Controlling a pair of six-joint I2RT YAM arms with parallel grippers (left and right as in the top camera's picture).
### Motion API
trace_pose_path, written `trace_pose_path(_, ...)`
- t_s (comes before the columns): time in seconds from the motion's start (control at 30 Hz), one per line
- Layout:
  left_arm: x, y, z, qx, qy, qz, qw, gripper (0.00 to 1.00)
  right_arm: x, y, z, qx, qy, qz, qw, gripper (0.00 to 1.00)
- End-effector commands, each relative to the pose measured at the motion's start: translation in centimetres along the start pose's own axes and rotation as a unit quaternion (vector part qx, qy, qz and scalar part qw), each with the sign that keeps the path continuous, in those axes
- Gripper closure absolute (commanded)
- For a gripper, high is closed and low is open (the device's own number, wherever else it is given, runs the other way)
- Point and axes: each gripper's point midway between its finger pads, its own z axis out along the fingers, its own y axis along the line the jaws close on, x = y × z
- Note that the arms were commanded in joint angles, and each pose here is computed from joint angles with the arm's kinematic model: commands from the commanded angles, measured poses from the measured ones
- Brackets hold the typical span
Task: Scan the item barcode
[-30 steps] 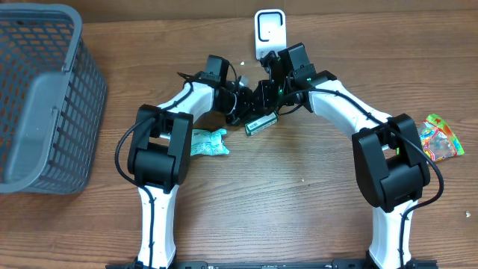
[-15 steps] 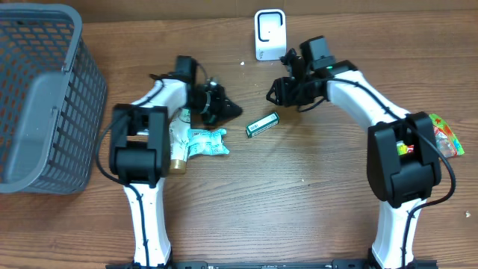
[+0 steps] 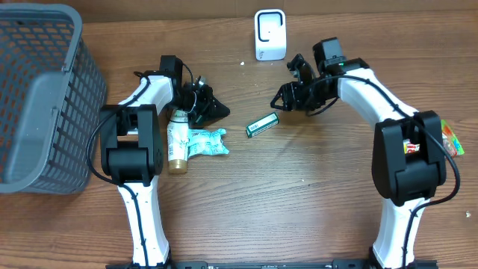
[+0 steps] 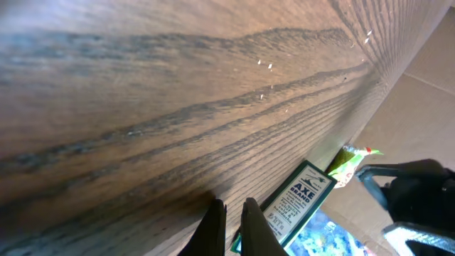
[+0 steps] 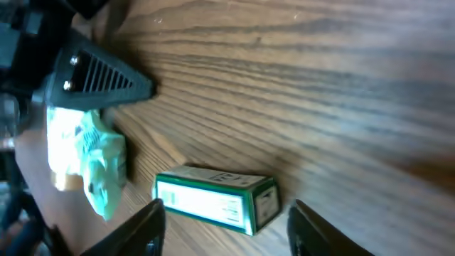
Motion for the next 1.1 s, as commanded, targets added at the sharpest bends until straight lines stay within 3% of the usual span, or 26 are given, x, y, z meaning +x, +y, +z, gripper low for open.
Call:
trace_pose_path(0.0, -0.5, 3.3, 1.7, -0.061, -0.004, 0.003, 0.998, 0.96, -0.1, -1.2, 0.7, 0.055, -0.004, 0.129, 0.990, 0.39)
trace_pose_path(0.13, -0.3, 3.2, 1.9, -0.063, -0.002, 0.005, 0.998, 0.96, 0.8, -2.2, 1.4, 0.104, -0.011, 0.211, 0.972, 0.32)
trace_pose_path(0.33, -0.3, 3.2, 1.9, -0.063, -0.002, 0.006, 0.998, 0.95, 0.7, -1.6, 2.5, 0.114, -0.016, 0.157, 0.981, 0.26)
trace_pose_path(0.6, -0.3, 3.2, 1.9, -0.063, -0.002, 0.006, 0.998, 0.94, 2.6, -1.5, 2.9, 0.138, 0.010, 0.197, 0.970, 0.24)
trace_pose_path(0.8, -0.3, 3.2, 1.9, -0.063, -0.002, 0.006, 0.998, 0.95, 2.2, -2.3, 3.0, 0.185, -0.025, 0.244, 0.952, 0.31)
trace_pose_path(1.0, -0.3, 3.2, 1.9, -0.063, -0.002, 0.006, 0.998, 0.95, 1.5, -1.9, 3.5, 0.201, -0.055, 0.253, 0.945, 0.49)
trace_pose_path(1.07, -0.3, 3.2, 1.9, -0.062, -0.003, 0.007, 0.998, 0.95, 1.5, -1.6, 3.7, 0.203, -0.057, 0.252, 0.944, 0.50)
